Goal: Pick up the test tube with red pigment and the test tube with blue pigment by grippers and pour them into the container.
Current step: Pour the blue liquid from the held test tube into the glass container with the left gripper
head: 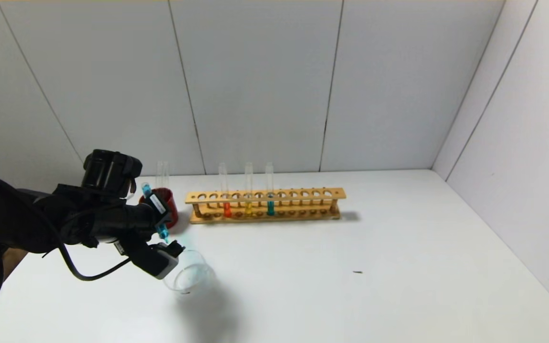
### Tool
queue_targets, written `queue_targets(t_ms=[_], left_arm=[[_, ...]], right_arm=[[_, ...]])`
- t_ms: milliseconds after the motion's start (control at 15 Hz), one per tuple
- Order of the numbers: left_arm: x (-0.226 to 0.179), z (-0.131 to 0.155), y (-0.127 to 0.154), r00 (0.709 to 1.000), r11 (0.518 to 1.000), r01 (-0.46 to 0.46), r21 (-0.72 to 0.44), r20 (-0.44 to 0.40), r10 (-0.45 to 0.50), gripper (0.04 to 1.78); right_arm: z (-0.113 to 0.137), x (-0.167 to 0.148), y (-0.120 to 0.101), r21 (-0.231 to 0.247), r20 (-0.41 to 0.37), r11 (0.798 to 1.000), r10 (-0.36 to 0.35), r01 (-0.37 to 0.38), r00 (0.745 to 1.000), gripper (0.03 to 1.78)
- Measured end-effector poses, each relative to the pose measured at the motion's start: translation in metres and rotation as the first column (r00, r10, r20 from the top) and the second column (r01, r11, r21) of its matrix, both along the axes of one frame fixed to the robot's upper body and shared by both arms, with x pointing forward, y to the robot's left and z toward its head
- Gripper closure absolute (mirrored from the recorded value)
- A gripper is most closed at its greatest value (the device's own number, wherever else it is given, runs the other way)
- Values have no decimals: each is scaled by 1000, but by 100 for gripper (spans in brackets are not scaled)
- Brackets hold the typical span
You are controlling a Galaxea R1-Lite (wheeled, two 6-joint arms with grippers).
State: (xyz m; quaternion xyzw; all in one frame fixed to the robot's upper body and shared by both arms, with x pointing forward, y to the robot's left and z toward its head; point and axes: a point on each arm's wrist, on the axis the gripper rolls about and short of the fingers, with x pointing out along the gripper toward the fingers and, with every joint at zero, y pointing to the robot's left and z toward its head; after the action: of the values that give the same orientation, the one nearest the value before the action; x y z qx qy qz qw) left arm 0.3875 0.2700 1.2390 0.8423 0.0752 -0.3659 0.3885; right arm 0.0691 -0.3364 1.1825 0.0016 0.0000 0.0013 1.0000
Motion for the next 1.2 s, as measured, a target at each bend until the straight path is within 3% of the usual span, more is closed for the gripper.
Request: queue_targets(t_ms=[1200], left_arm=[[1, 1, -7, 989, 981, 137, 136, 33, -142, 149]], right_arm=[[0, 0, 0, 0, 0, 1000, 0, 0, 1000, 6]])
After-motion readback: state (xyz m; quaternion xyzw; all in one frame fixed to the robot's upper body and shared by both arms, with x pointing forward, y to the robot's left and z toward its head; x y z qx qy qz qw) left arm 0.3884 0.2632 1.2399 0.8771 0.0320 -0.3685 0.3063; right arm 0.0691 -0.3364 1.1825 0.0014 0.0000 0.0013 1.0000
